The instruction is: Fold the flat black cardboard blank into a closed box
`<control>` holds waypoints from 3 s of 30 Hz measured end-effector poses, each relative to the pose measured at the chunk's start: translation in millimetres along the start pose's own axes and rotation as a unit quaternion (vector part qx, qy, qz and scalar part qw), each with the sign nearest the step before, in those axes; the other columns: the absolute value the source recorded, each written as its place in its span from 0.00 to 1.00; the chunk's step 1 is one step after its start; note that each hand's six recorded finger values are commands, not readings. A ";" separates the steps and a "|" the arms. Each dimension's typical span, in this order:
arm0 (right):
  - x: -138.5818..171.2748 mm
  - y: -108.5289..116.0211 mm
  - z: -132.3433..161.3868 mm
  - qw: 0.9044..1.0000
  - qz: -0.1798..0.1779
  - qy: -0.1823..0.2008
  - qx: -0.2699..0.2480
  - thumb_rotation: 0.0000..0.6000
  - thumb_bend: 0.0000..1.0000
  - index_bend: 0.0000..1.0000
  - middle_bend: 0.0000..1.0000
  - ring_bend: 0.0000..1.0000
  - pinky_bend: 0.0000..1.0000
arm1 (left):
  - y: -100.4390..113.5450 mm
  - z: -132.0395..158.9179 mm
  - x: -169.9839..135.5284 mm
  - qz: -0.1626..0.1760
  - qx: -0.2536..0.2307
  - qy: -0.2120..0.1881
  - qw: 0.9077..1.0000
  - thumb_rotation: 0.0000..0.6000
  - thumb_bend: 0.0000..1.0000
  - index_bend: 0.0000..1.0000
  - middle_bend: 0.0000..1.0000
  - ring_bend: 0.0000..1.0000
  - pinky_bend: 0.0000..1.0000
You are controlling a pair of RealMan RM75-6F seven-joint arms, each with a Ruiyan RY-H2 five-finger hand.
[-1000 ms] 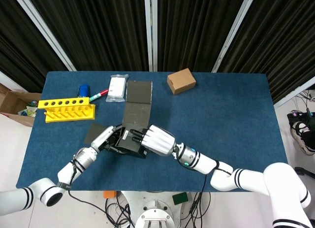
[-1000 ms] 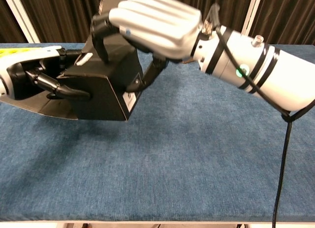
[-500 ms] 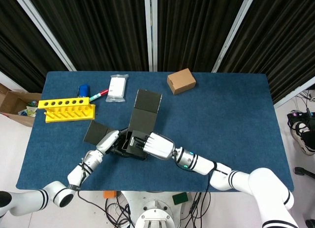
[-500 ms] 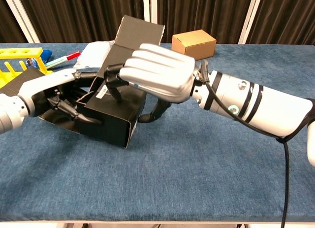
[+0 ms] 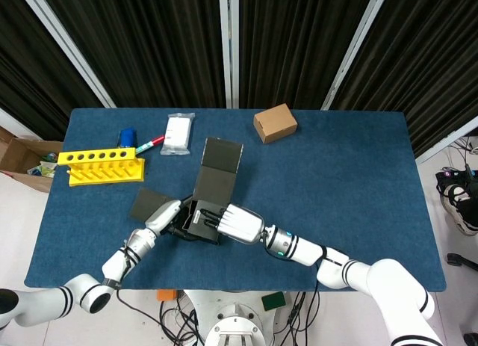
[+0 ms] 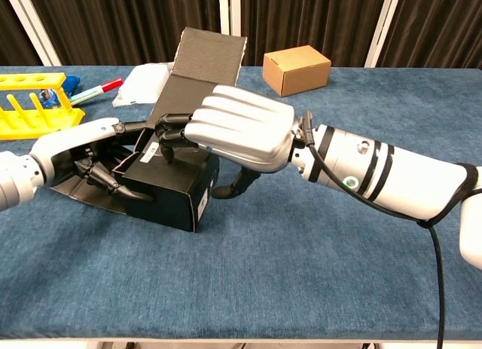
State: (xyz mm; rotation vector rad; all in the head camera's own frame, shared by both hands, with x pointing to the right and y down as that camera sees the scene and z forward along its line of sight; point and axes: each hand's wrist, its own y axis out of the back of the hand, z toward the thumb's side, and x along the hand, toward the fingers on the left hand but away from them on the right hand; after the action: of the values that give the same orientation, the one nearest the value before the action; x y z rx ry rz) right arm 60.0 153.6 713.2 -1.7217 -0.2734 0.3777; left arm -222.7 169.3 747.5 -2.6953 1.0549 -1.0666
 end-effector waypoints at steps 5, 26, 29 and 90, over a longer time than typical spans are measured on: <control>1.4 0.7 1.9 1.000 0.002 0.006 0.001 1.00 0.16 0.38 0.25 0.76 0.97 | -1.0 1.7 -1.0 -0.003 0.003 -0.001 1.000 0.76 0.05 0.09 0.18 0.60 0.94; 7.5 -7.3 -4.7 0.999 0.036 0.002 0.022 1.00 0.16 0.36 0.24 0.76 0.97 | -3.1 -0.9 -0.9 -0.004 0.002 0.005 1.000 0.69 0.05 0.12 0.20 0.61 0.93; 9.2 -9.5 -5.6 0.999 0.046 -0.001 0.020 1.00 0.16 0.36 0.24 0.75 0.97 | -2.9 -1.8 0.3 0.000 0.002 0.006 1.000 0.70 0.05 0.16 0.23 0.61 0.94; 25.7 -5.8 -9.8 0.995 0.090 -0.028 -0.025 1.00 0.16 0.33 0.24 0.75 0.97 | -2.9 -2.0 3.9 0.041 0.008 -0.003 0.999 0.99 0.05 0.48 0.46 0.67 0.94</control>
State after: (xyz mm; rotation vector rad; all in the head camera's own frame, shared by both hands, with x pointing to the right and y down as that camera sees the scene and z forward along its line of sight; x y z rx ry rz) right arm 87.7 155.7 717.9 -1.7917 -0.1685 0.5565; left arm -220.2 169.6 752.1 -2.6155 1.1403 -1.0470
